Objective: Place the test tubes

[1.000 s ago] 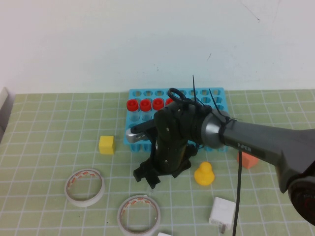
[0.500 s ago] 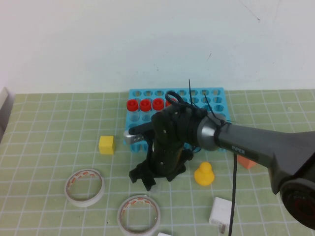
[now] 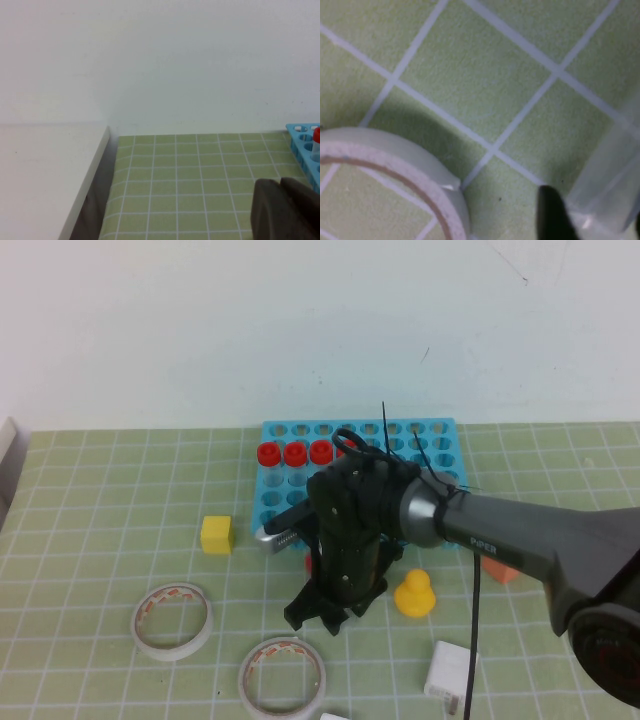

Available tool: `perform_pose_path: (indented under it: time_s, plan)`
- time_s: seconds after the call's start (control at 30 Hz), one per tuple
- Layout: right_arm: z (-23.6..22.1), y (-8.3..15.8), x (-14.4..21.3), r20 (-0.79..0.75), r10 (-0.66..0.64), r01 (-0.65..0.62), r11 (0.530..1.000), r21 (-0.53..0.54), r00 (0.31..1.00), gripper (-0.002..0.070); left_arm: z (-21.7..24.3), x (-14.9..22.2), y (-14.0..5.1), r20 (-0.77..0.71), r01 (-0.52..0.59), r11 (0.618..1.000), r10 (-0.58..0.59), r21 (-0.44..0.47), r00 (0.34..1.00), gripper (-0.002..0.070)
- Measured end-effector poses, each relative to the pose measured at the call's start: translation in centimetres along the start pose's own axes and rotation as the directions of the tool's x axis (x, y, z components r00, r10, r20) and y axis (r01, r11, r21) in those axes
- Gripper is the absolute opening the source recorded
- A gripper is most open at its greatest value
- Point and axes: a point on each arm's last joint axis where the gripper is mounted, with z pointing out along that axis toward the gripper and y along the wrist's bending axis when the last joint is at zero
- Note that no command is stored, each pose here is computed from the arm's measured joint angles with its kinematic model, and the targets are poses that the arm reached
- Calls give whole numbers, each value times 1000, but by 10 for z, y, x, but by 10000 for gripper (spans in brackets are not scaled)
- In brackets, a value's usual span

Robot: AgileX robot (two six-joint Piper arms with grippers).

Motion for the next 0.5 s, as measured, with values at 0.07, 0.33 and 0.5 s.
perform_pose_path:
  time_s: [0.07, 0.33, 0.5]
  plan:
    - [0, 0, 0, -2, -9, 9, 1000, 0, 1000, 251, 0, 0, 0, 0, 0, 1000, 0, 0, 1000, -1]
    - [0, -1, 2, -25, -35, 36, 999, 8, 999, 232, 0, -1, 0, 6, 0, 1000, 0, 3, 1000, -1]
    - [-4, -1, 4, -69, -62, 63, 998, 11, 996, 231, 0, -1, 0, 6, 0, 1000, 0, 3, 1000, -1]
